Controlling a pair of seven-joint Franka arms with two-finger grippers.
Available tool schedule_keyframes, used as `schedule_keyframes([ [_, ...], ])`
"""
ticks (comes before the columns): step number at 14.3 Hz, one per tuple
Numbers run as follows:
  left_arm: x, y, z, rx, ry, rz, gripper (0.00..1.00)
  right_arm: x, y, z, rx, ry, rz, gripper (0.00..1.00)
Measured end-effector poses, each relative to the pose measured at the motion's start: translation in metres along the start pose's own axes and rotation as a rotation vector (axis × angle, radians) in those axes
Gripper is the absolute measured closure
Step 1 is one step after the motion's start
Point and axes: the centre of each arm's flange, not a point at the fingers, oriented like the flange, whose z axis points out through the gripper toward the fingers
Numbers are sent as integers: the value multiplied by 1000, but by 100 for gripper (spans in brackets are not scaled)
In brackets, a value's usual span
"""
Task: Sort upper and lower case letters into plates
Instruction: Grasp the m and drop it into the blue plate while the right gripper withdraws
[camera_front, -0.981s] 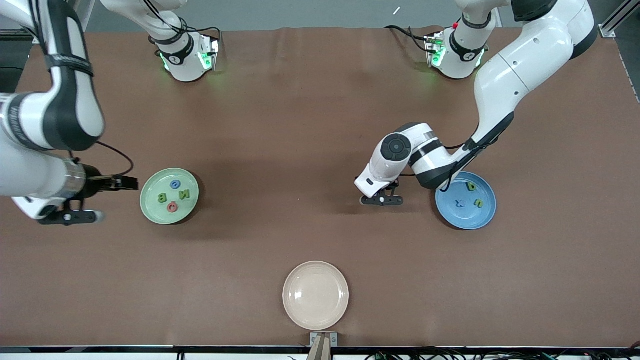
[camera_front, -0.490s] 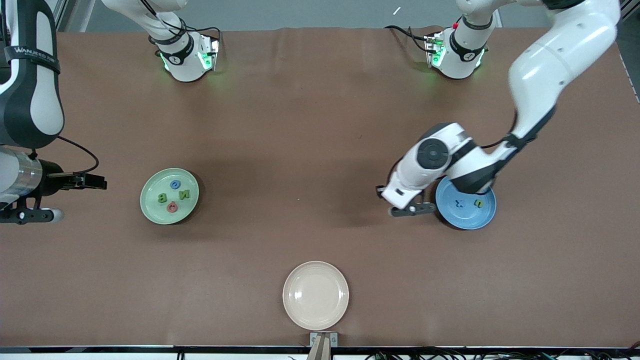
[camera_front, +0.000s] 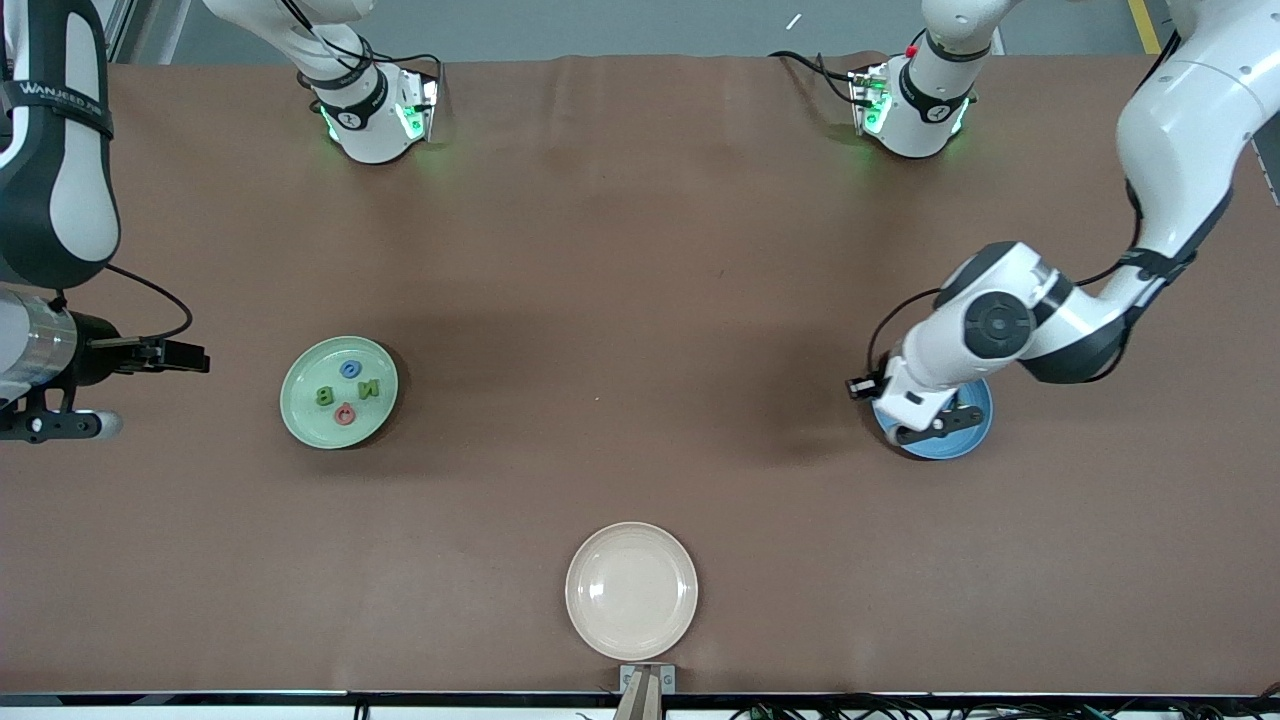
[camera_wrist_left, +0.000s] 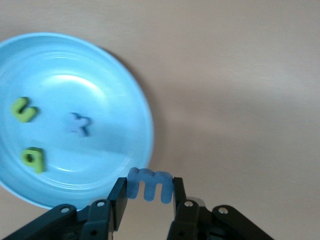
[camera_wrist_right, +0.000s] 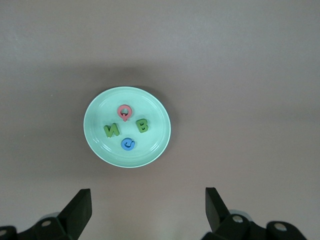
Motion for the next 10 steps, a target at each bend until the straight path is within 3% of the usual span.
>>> schedule_keyframes([
  [5, 8, -61, 17, 19, -30, -62, 58, -12, 2, -33, -4, -2, 3, 0],
  [10, 0, -72, 32, 41, -49, -58, 58, -16, 7, -54, -6, 21, 12, 0],
])
